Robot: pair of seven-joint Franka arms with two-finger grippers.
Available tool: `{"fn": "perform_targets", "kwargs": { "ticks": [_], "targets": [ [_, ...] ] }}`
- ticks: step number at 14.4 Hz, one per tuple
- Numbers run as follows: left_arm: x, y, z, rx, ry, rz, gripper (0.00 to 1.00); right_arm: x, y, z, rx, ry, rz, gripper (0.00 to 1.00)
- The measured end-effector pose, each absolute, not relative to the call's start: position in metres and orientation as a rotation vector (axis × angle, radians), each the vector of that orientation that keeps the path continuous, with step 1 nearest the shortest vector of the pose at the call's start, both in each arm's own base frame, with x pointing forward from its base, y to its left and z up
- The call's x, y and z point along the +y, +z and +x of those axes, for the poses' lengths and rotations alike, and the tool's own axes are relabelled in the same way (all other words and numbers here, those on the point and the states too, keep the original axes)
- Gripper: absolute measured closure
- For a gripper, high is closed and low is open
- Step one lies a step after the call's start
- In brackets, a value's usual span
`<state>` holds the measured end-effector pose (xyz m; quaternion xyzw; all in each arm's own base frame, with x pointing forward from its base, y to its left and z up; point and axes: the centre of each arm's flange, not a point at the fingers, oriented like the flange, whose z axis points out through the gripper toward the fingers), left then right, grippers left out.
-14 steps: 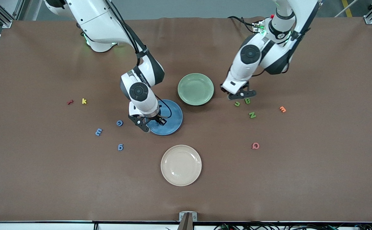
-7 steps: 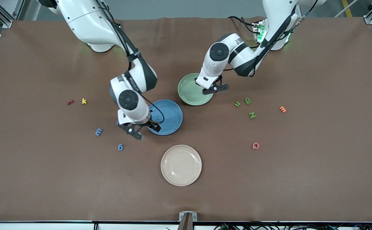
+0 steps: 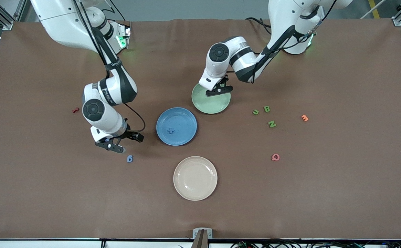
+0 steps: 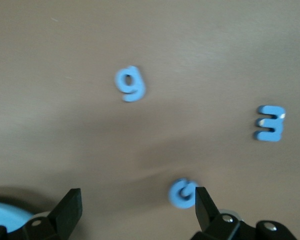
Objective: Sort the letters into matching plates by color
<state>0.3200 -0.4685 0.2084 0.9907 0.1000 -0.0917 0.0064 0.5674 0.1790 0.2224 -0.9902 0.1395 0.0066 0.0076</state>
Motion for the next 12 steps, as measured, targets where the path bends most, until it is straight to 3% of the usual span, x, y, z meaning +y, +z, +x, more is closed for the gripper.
{"fn": "perform_targets", "kwargs": {
  "ticks": [4, 10, 11, 12],
  "targets": [
    [-0.471, 0.199, 0.323, 0.297, -0.288, 3.103, 0.67, 0.158, 0.19, 0.54, 0.393, -0.033, -3.094, 0.0],
    [-0.462, 0.209, 0.351, 0.355, -0.248, 3.08, 0.1, 0.161, 0.184, 0.533, 0.371, -0.015, -3.099, 0.02],
    [-0.455, 0.216, 0.365, 0.377, -0.224, 3.071, 0.04, 0.162, 0.182, 0.532, 0.367, -0.01, -3.101, 0.08],
    [-0.445, 0.225, 0.379, 0.381, -0.199, 3.071, 0.04, 0.162, 0.18, 0.531, 0.366, -0.008, -3.102, 0.21]
  ]
}}
